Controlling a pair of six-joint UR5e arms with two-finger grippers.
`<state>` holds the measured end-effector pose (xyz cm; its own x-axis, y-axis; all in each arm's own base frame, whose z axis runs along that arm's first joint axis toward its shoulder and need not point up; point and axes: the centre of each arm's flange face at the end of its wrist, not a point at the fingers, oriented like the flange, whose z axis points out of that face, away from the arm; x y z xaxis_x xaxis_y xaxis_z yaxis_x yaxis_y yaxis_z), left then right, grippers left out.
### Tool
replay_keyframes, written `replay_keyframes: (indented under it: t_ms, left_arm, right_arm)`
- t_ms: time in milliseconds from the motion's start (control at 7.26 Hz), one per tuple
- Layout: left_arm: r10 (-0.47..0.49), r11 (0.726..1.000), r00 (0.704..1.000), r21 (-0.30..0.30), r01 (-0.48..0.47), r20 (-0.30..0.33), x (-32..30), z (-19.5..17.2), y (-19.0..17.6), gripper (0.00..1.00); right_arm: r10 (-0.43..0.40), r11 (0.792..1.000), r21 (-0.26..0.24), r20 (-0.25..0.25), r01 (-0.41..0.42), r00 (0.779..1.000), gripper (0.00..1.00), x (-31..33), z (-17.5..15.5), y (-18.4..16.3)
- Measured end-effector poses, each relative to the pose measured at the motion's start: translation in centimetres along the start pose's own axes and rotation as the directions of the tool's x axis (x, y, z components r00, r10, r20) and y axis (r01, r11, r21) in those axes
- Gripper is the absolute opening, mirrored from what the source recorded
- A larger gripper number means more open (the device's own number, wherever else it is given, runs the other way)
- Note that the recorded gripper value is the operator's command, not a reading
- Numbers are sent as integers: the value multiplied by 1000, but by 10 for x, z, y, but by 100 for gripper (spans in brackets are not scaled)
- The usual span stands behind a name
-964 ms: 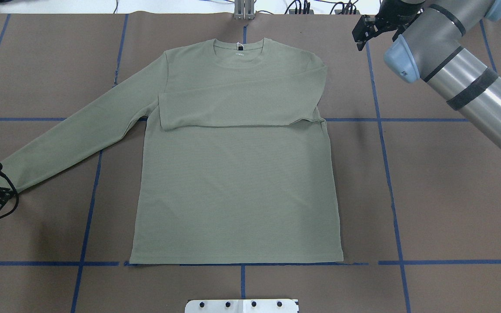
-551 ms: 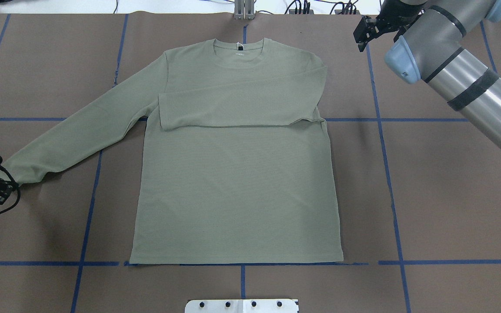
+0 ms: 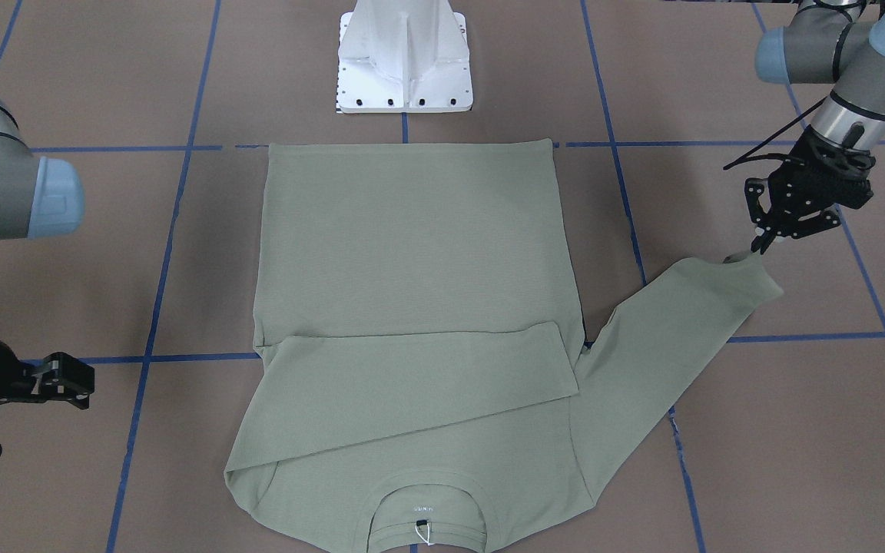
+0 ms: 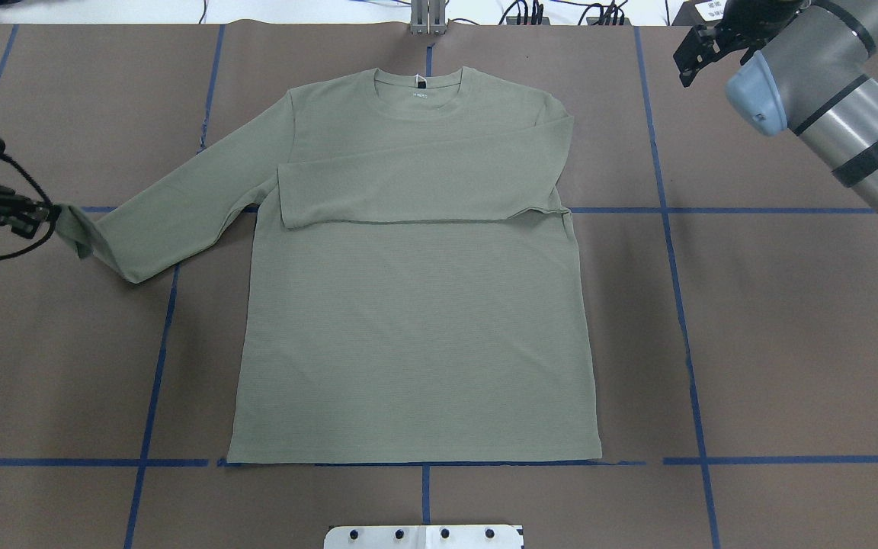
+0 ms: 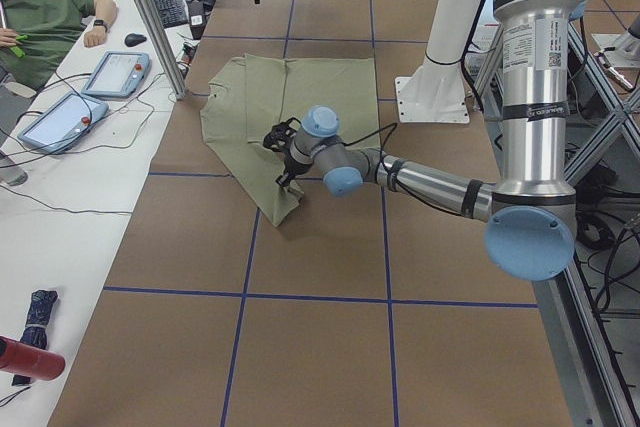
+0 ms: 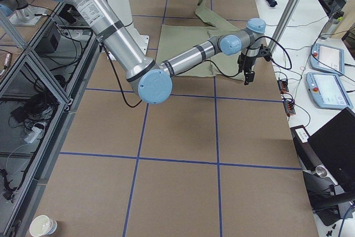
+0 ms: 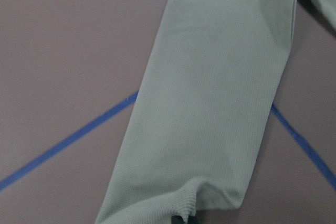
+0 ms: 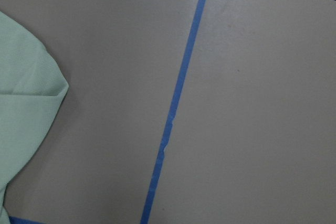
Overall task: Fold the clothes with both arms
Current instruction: 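Carry the sleeve with the left gripper across the shirt body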
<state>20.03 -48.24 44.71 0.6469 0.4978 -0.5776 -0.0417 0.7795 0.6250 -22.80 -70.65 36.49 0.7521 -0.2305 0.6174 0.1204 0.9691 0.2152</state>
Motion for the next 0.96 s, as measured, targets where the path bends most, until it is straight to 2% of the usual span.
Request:
replay_keyframes:
  t_ms: [275,551,826,964]
  left_arm:
    - [-116,993,993,24,116,-8,44,-13,-114,0]
    - [-257,966,966,22,258,-26,103,-16,-215,0]
    - [-366,929,927,19,369,-77,176,-1,-283,0]
    - [-398,915,909,13,403,-125,224,16,-300,0]
  right_arm:
    - [-11,1000,1,-9,11,1000,100,17,-2,2]
    - [-8,1000,0,-14,8,1000,100,23,-1,4]
    - [-8,1000,3,-17,8,1000,100,24,-2,3]
    - [-7,1000,5,-17,7,1000,100,23,-3,3]
